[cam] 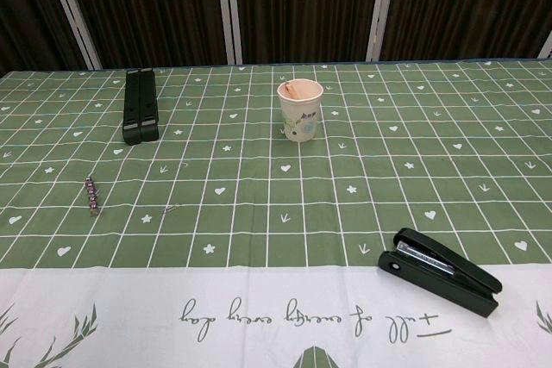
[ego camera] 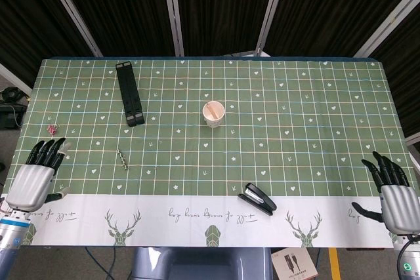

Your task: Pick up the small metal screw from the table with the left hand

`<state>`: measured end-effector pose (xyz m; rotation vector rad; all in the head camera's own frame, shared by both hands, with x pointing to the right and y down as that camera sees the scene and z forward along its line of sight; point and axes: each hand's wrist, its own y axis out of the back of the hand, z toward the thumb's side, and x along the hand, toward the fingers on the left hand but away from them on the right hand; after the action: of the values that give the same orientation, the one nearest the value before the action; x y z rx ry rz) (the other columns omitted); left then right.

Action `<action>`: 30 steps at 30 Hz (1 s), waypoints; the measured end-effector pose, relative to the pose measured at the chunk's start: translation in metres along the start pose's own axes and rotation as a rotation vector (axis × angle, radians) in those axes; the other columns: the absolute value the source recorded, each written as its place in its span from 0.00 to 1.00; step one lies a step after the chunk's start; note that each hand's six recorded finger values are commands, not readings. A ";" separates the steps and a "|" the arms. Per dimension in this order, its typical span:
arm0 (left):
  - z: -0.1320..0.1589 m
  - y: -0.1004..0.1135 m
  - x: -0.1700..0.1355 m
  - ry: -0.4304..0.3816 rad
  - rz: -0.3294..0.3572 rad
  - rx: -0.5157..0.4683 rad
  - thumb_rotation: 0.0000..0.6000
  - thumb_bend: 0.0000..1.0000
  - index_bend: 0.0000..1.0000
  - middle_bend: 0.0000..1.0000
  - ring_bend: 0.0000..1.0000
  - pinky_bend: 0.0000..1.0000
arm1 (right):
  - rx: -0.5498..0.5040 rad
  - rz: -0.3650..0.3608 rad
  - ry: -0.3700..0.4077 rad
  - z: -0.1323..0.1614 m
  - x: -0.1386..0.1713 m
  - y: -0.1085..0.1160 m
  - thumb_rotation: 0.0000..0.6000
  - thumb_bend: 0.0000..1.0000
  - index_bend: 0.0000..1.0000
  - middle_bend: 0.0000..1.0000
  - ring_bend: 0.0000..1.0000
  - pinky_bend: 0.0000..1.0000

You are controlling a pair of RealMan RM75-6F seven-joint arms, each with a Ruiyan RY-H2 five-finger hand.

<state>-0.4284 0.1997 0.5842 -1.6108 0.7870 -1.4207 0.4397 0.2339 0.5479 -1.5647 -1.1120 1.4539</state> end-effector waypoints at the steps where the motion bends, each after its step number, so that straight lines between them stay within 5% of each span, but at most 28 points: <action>1: 0.000 0.000 0.000 0.001 -0.001 -0.001 1.00 0.09 0.00 0.00 0.00 0.00 | 0.000 0.000 0.000 0.000 0.000 0.000 1.00 0.05 0.15 0.00 0.00 0.10; 14: -0.001 -0.003 0.002 0.001 -0.018 -0.006 1.00 0.09 0.00 0.00 0.00 0.00 | 0.001 0.004 -0.003 0.000 0.000 -0.001 1.00 0.05 0.15 0.00 0.00 0.10; 23: -0.001 -0.007 0.016 0.000 -0.047 0.009 1.00 0.11 0.18 0.00 0.00 0.00 | -0.001 0.008 -0.006 0.000 0.000 -0.001 1.00 0.04 0.15 0.00 0.00 0.10; 30: 0.002 -0.021 0.040 -0.010 -0.074 0.066 1.00 0.12 0.04 0.00 0.00 0.00 | -0.003 0.009 -0.006 0.000 0.000 0.000 1.00 0.05 0.15 0.00 0.00 0.10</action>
<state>-0.4213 0.1749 0.6216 -1.6097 0.6735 -1.4741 0.4401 0.2345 0.5481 -1.5700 -1.1121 1.4645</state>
